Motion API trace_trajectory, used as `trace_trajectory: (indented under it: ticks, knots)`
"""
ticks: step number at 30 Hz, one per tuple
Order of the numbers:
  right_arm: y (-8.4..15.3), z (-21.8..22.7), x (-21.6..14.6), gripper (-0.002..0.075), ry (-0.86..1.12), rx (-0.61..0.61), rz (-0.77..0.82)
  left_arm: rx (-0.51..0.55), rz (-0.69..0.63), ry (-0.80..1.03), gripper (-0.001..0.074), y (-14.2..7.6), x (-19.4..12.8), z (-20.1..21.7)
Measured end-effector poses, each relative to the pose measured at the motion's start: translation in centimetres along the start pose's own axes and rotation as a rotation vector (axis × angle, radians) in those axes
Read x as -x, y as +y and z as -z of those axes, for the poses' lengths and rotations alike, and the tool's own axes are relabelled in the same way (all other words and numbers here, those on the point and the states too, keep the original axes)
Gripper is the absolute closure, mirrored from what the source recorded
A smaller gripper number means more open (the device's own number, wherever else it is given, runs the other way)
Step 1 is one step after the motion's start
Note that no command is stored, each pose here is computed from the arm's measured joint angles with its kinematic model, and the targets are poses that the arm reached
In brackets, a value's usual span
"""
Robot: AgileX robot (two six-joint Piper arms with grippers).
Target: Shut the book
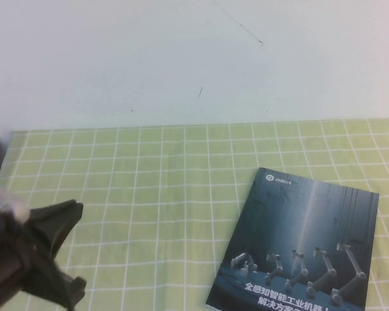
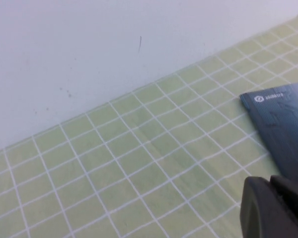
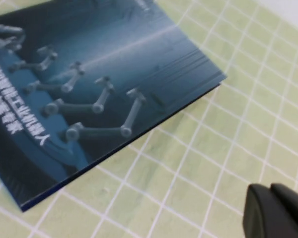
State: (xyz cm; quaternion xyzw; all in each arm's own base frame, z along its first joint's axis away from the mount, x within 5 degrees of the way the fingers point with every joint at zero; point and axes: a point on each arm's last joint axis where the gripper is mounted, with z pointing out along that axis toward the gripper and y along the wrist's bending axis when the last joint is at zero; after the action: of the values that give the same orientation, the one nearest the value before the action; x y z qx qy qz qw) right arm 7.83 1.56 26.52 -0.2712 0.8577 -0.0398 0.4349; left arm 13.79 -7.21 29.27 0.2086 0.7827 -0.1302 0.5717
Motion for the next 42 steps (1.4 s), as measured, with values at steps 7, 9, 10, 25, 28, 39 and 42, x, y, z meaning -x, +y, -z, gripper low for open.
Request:
trace_trajectory:
  ticks: [7, 9, 10, 25, 28, 39, 42]
  knots:
    - [1.2, 2.1, -1.8, 0.0729, -0.141, -0.082, -0.084, 0.021, 0.011, -0.204, 0.0738, 0.0, -3.4, 1.3]
    - [1.5, 2.4, -2.1, 0.0729, -0.153, -0.085, -0.09, 0.024, 0.006, -0.224, 0.0738, 0.0, -4.0, 1.3]
    - [1.5, 2.5, -2.1, 0.0729, -0.158, -0.086, -0.091, 0.025, 0.005, -0.223, 0.0738, 0.0, -4.3, 1.3]
    - [1.6, 2.7, -2.1, 0.0729, -0.172, -0.081, -0.102, 0.02, -0.006, -0.145, 0.0738, -0.1, -6.9, 1.1]
    - [1.7, 2.7, -2.1, 0.0729, -0.172, -0.079, -0.103, 0.018, -0.006, -0.118, 0.0738, -0.2, -7.2, 1.1]
    - [1.7, 2.7, -2.1, 0.0729, -0.172, -0.077, -0.104, 0.018, 0.099, 0.05, 0.0738, -0.1, -8.8, 1.8]
    - [1.7, 2.7, -2.1, 0.0729, -0.173, -0.076, -0.105, 0.033, 0.17, 0.132, 0.0738, -0.1, -10.0, 3.1]
